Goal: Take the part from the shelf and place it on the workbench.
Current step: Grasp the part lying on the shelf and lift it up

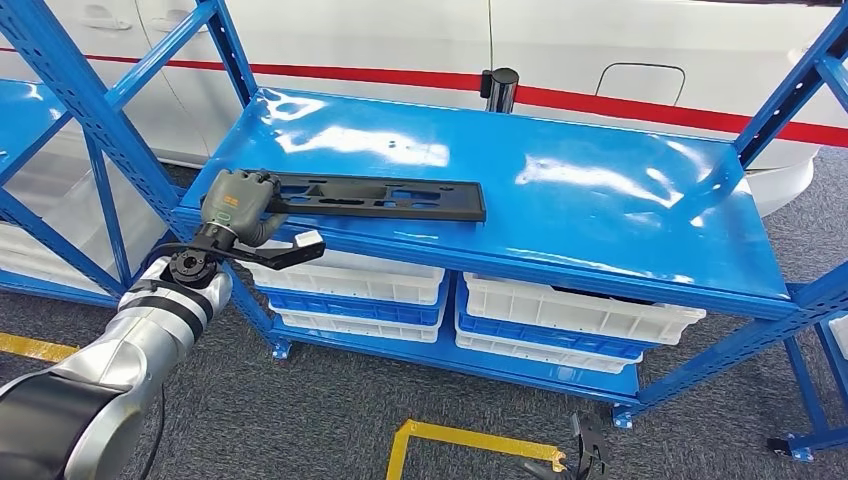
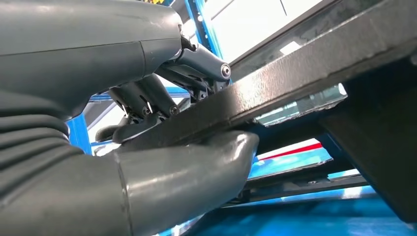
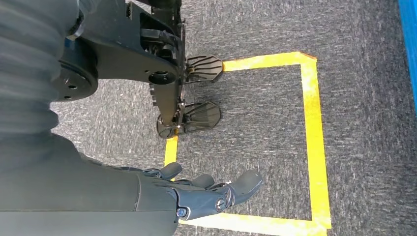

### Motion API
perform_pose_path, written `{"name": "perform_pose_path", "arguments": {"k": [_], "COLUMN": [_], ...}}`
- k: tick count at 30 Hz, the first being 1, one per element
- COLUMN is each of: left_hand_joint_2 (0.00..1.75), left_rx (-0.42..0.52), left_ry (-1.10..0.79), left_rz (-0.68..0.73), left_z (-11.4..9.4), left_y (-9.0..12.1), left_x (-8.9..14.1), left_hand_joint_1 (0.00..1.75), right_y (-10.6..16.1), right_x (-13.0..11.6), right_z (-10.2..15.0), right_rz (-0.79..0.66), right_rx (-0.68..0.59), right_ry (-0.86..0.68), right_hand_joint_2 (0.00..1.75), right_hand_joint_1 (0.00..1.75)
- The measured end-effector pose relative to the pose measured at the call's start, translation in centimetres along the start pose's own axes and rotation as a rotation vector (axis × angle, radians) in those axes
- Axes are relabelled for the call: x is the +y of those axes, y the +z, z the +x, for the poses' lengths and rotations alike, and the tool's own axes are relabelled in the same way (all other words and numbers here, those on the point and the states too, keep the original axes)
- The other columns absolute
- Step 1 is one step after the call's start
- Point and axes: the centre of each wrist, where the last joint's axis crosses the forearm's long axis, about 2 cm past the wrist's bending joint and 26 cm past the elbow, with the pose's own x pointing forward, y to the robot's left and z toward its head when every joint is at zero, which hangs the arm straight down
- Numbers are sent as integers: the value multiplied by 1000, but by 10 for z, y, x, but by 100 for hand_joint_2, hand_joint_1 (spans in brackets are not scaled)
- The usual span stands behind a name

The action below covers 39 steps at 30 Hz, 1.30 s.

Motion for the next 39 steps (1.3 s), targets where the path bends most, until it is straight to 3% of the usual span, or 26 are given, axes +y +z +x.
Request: {"name": "perform_pose_path", "arguments": {"k": [26,39], "left_hand_joint_2": [175,175], "left_rx": [56,26], "left_ry": [32,22], "left_rz": [103,256], "left_z": [2,18], "left_y": [4,-7], "left_x": [10,39], "left_hand_joint_1": [175,175], "right_y": [0,0], "right_x": [1,1], "right_z": [2,2], "right_rz": [2,5], "right_rx": [-5,-11], "right_ry": [6,9], "right_hand_joint_2": [175,175], "right_hand_joint_1": [0,0]}}
